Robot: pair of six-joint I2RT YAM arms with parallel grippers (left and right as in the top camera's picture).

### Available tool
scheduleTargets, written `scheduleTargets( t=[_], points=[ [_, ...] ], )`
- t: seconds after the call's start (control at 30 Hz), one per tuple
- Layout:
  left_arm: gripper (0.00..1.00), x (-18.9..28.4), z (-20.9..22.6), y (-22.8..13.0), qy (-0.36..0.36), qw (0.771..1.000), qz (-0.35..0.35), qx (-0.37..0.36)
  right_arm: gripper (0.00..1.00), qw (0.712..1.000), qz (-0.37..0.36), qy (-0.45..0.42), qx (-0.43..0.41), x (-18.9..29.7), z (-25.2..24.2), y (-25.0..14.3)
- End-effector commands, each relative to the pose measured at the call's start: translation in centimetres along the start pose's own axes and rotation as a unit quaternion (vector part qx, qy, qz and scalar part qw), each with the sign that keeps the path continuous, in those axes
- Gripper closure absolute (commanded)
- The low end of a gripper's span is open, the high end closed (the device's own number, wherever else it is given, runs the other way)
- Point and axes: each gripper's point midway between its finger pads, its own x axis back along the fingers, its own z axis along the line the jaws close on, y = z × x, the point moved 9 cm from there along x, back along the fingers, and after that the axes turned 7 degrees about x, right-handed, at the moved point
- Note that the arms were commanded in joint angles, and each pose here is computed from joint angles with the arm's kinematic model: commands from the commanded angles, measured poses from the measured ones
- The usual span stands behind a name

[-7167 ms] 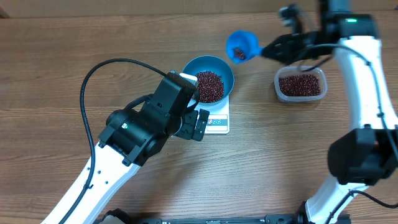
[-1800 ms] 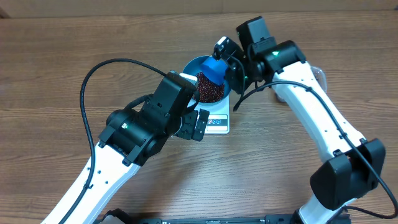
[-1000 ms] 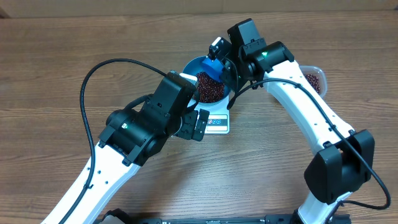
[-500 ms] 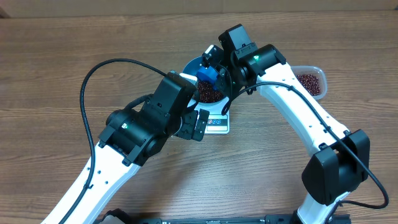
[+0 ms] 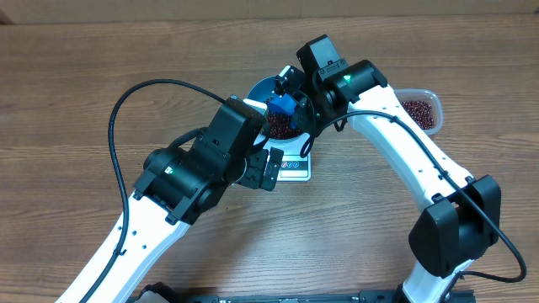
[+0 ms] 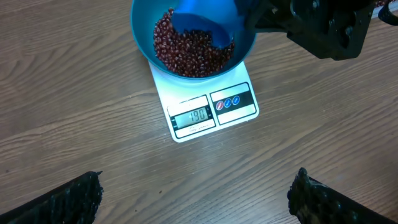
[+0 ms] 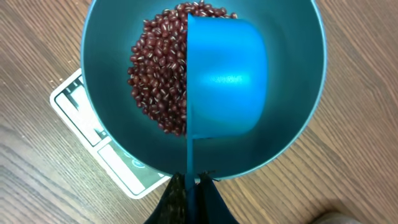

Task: Scoop item into bowl and weigh 150g on scale

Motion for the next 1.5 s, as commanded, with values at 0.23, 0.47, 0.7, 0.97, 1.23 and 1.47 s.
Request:
scheduleTargets(
  t=[0.23,0.47,0.7,0.97,1.23,1.47],
  points=[
    [0.01,0.1,0.1,0.3,0.003,1.000,-0.007,-0.002,0.96,0.999,-0.020,0.043,0.002,-0.4,0.8,0.4],
    [0.01,0.1,0.1,0.3,0.003,1.000,-0.007,-0.002,0.96,0.997,-0.032,0.063,0.000,-0.4,1.1,0.6],
    [0.00,0.1,0.1,0.3,0.003,1.000,-0.007,-0.002,0.96,0.997,-0.034,0.067,-0.017,-0.3,1.0,0.5],
    [0.01,0.1,0.1,0.3,0.003,1.000,-0.007,-0.002,0.96,0.989,-0.068,0.097,-0.093,0.7,-1.6,-0.5],
    [0.00,0.1,0.1,0.3,0.003,1.000,-0.007,-0.002,0.96,0.979,-0.103,0.108,-0.137,1.7,-4.2,-1.8],
    [0.00,0.1,0.1,0.3,0.003,1.000,-0.007,-0.002,0.96,0.979,-0.137,0.085,-0.129,3.8,-5.1,-0.3]
  ],
)
